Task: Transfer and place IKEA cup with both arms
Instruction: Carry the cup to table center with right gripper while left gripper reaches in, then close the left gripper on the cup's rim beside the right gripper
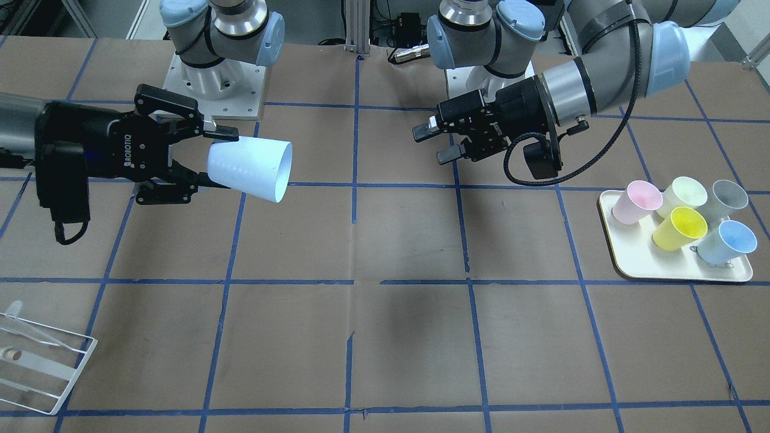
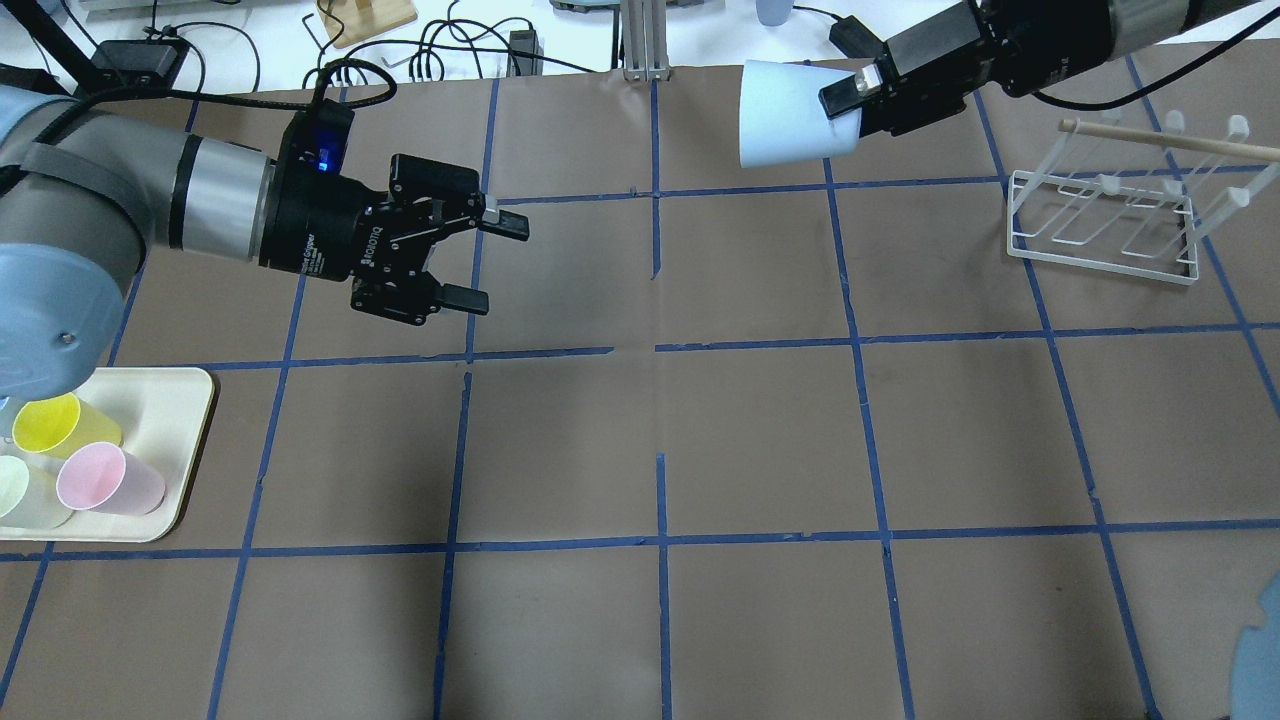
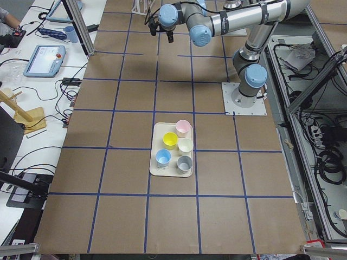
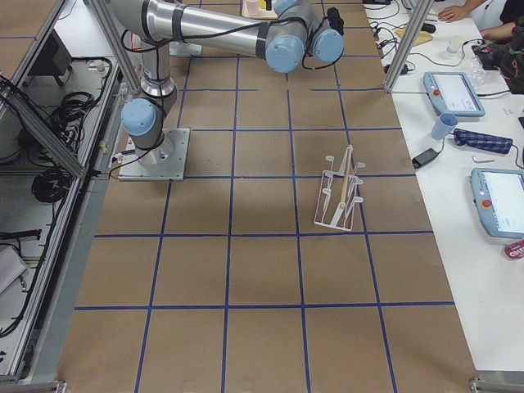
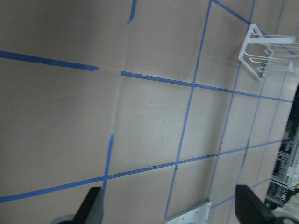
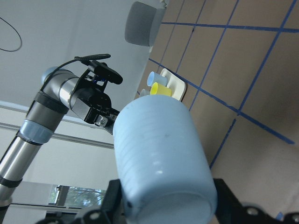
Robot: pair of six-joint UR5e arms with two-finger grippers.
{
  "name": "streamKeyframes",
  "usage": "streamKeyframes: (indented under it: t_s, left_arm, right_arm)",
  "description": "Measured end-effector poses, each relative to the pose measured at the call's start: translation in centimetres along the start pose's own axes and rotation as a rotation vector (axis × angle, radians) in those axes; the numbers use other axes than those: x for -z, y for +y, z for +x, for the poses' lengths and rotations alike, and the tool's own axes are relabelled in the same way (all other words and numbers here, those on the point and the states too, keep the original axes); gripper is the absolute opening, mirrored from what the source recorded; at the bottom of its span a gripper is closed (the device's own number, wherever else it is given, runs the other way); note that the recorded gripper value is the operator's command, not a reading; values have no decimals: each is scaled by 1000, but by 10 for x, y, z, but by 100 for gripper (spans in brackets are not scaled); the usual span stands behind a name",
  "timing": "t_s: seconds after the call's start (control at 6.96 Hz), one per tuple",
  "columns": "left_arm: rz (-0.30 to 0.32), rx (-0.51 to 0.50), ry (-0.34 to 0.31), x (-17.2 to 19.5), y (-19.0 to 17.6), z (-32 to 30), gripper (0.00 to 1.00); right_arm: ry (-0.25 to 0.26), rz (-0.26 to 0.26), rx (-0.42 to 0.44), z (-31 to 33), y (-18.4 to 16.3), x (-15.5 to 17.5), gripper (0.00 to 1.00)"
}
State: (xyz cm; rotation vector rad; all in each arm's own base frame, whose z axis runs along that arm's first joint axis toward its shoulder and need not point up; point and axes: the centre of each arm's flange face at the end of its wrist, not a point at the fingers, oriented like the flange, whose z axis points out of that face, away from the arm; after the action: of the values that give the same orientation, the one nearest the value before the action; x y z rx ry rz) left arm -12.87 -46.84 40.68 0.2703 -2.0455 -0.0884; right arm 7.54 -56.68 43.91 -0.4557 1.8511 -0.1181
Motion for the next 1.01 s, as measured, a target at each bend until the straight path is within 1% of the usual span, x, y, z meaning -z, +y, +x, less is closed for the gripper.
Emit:
streamKeyframes:
  t_s: [0.14, 0.29, 0.43, 0.58, 0.72, 1.01]
  left_arm:
    - [4, 15, 114, -3, -2, 5, 100]
    - [3, 20, 180, -7, -7, 11, 100]
    - [-7, 8, 228, -15, -10, 20, 100]
    - [-24, -18, 264, -29, -14, 29, 100]
    - [-44, -55, 277, -45, -19, 36, 100]
    - [-87, -92, 274, -78, -21, 45, 100]
  right_arm:
    - [-50, 10, -27, 12, 9, -9, 11]
    - [-83, 19, -54, 21, 16, -18, 8]
    - [-107, 23, -76, 27, 21, -29, 8]
    - [-124, 17, -92, 29, 25, -42, 8]
    - [-142, 13, -108, 28, 26, -55, 8]
    - [-175, 7, -148, 22, 28, -74, 8]
